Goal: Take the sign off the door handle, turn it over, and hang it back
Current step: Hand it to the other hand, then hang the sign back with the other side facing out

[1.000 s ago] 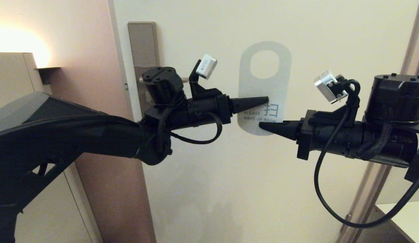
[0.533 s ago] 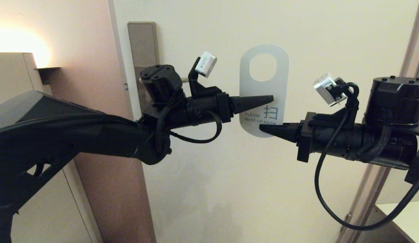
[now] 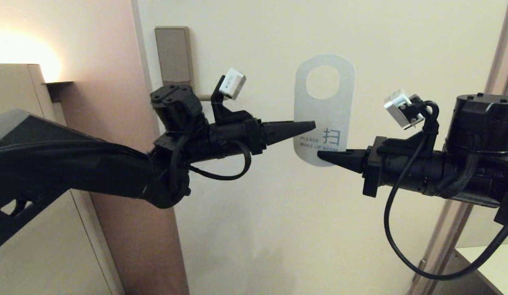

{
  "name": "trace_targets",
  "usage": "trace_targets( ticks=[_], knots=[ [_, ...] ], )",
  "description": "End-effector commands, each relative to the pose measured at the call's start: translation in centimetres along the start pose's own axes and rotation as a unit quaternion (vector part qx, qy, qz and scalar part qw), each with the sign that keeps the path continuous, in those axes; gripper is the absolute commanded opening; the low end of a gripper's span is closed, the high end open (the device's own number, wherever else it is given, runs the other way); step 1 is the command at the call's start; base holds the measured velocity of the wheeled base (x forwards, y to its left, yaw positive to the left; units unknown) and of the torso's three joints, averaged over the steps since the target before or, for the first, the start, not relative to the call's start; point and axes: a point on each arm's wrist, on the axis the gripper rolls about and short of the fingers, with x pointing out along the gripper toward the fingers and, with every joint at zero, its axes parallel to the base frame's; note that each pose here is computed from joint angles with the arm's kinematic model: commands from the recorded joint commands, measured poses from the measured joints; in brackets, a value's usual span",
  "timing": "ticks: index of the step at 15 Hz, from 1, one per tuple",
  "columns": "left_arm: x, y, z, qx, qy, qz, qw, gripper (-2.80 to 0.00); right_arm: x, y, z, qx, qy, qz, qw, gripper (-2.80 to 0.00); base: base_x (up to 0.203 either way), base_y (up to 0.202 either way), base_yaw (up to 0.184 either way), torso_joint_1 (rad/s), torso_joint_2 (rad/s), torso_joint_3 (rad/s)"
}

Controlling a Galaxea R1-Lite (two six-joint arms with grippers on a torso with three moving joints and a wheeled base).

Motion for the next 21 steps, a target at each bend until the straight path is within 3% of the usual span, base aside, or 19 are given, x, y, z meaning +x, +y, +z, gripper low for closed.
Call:
trace_targets(
  ticks=[1,9,16,21],
  knots=[
    [-1.0,-0.6,0.3,0.001,-0.002,0.005,1.0,0.0,-0.3,-0.5,0.1,0.0,-0.003,-0.009,1.0,-2.8,0.0,0.0,0.0,0.0,0.0,0.0],
    [-3.9,-2.9,1.4,0.014,-0.017,0.03,0.9993,0.0,-2.6,-2.5,-0.2,0.01,-0.007,-0.061,0.998,-2.8,0.0,0.0,0.0,0.0,0.0,0.0],
    [-8.8,-3.3,1.0,0.056,-0.021,0.103,0.9929,0.0,-4.1,-2.3,-0.8,0.015,-0.004,-0.076,0.997,-2.8,0.0,0.0,0.0,0.0,0.0,0.0],
    [-10.4,-4.0,0.9,0.063,-0.029,0.134,0.9885,0.0,-4.5,-2.0,-0.8,0.013,-0.007,-0.077,0.997,-2.8,0.0,0.0,0.0,0.0,0.0,0.0]
  ],
)
